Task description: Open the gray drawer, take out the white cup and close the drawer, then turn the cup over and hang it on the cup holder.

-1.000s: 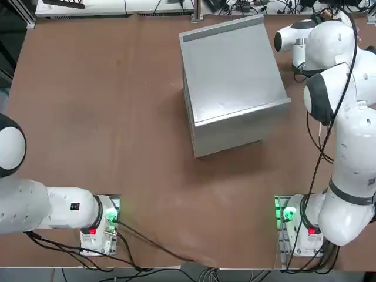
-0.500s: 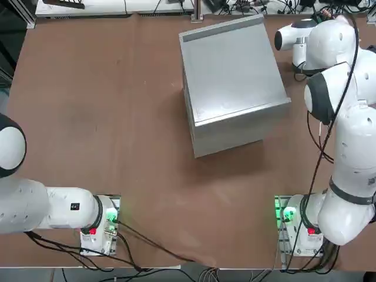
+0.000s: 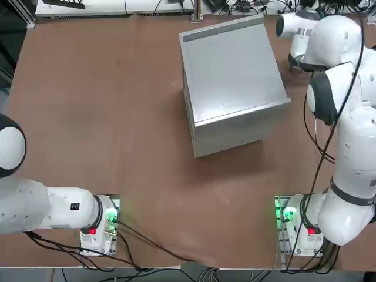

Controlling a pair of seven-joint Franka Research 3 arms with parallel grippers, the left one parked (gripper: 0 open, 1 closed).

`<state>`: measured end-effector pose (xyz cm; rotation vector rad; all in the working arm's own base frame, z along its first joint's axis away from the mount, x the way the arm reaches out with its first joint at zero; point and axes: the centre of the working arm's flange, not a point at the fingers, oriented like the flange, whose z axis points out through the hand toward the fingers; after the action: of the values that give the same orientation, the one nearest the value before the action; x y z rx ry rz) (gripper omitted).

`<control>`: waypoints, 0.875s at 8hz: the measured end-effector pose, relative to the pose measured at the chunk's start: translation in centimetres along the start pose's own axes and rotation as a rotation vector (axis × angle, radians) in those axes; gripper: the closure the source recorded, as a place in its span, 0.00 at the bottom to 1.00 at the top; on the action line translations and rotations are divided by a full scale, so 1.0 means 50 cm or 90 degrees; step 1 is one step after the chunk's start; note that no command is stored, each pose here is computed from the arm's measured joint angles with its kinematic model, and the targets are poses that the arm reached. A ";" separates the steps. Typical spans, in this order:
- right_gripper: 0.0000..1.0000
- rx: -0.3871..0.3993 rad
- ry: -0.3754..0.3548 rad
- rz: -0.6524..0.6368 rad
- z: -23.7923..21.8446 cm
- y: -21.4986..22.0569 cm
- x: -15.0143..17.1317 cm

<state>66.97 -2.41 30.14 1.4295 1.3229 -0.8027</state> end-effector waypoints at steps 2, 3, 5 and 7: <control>0.00 0.126 0.125 0.057 -0.054 0.063 -0.164; 0.00 0.177 0.197 0.109 -0.063 0.072 -0.253; 0.00 0.269 0.332 0.229 -0.054 0.057 -0.380; 0.00 0.390 0.421 0.399 -0.049 0.035 -0.467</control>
<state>63.99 -7.32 52.98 2.5859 0.9875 -0.3085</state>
